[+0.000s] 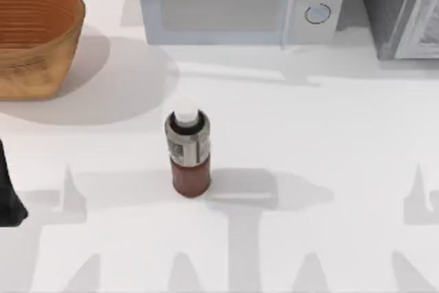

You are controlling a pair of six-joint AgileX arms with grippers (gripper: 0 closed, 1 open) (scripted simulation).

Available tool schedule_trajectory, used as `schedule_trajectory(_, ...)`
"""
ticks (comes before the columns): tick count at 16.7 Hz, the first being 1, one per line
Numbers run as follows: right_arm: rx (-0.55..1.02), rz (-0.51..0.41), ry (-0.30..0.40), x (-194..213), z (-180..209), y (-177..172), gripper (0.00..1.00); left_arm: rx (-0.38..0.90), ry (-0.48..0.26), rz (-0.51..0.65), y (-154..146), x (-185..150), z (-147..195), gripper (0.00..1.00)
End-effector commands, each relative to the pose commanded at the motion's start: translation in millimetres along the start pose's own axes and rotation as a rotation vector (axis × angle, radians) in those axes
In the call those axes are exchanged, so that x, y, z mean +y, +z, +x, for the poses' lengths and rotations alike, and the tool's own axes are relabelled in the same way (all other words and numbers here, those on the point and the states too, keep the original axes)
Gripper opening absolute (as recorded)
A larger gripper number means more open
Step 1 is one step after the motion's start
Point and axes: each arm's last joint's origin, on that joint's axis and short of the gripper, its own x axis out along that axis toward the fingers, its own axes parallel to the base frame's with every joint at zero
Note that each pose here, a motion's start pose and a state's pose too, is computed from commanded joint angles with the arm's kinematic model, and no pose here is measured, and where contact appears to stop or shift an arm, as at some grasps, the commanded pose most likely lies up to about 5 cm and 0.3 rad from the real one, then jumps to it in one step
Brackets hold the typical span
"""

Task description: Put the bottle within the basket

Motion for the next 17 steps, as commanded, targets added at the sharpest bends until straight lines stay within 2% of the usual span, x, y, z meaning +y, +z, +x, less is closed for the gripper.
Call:
schedule_trajectory(3, 0.0, 0.0, 0.0, 0.0, 0.0, 0.0, 1.0, -0.001, -0.007, 0.0, 0.6, -0.5, 0.5, 1.0)
schedule_trajectory(6, 0.0, 0.0, 0.0, 0.0, 0.0, 0.0, 1.0, -0.002, -0.061, 0.0, 4.0, -4.3, 5.5, 1.0)
schedule_trajectory(12, 0.0, 0.0, 0.0, 0.0, 0.0, 0.0, 1.0, 0.025, -0.241, 0.006, 6.9, -20.2, 30.7, 1.0)
schedule_trajectory(17, 0.0, 0.0, 0.0, 0.0, 0.0, 0.0, 1.0, 0.057, -0.418, 0.017, -4.5, -41.5, 59.4, 1.0)
